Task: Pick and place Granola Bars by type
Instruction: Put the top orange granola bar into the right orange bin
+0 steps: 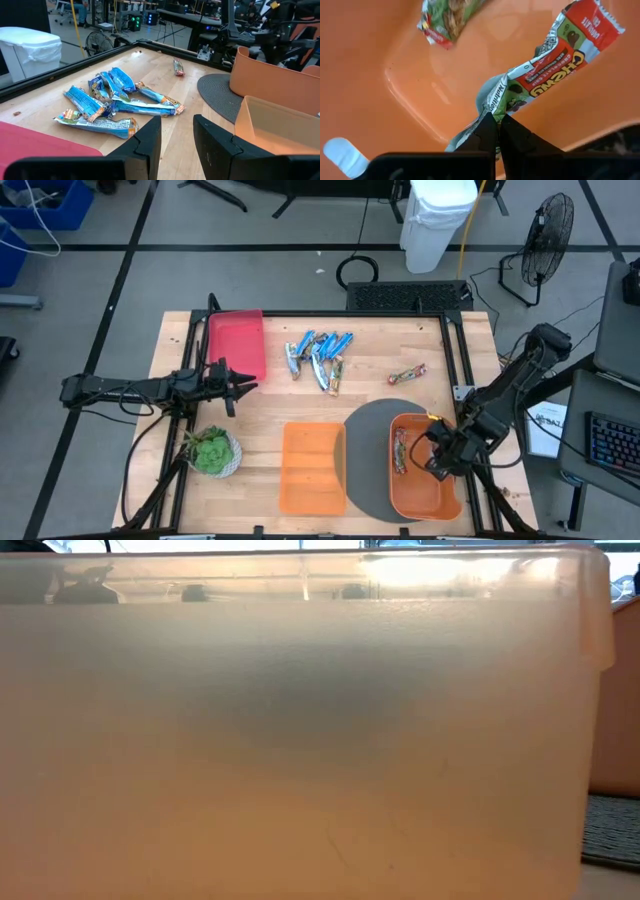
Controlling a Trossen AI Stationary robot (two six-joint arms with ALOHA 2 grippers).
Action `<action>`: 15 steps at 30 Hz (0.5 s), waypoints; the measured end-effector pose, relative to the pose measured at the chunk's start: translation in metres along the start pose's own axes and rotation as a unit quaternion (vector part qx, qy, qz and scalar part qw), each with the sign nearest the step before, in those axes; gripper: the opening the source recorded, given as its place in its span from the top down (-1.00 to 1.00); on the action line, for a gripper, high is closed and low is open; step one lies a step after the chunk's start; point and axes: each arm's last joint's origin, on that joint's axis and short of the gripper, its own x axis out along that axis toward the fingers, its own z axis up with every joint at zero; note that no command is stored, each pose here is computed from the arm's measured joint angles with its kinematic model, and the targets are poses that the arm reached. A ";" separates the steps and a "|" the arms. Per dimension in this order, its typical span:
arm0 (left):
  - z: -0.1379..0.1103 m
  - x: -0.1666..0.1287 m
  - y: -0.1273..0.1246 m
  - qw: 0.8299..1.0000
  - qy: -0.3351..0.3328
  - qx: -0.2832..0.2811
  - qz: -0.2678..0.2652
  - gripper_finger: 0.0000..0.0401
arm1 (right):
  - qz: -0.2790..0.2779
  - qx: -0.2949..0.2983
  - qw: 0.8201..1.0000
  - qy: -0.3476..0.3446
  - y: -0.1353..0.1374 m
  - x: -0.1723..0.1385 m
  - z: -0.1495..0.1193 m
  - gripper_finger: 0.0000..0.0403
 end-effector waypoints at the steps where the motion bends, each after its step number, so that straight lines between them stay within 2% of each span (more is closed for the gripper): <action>1: 0.000 0.000 0.000 1.000 0.000 0.000 0.000 0.41 | 0.001 -0.003 1.000 -0.006 0.000 0.000 0.001 0.99; 15: 0.000 0.000 0.000 1.000 0.000 0.000 0.000 0.41 | 0.000 -0.051 0.997 -0.055 0.001 -0.001 0.018 0.99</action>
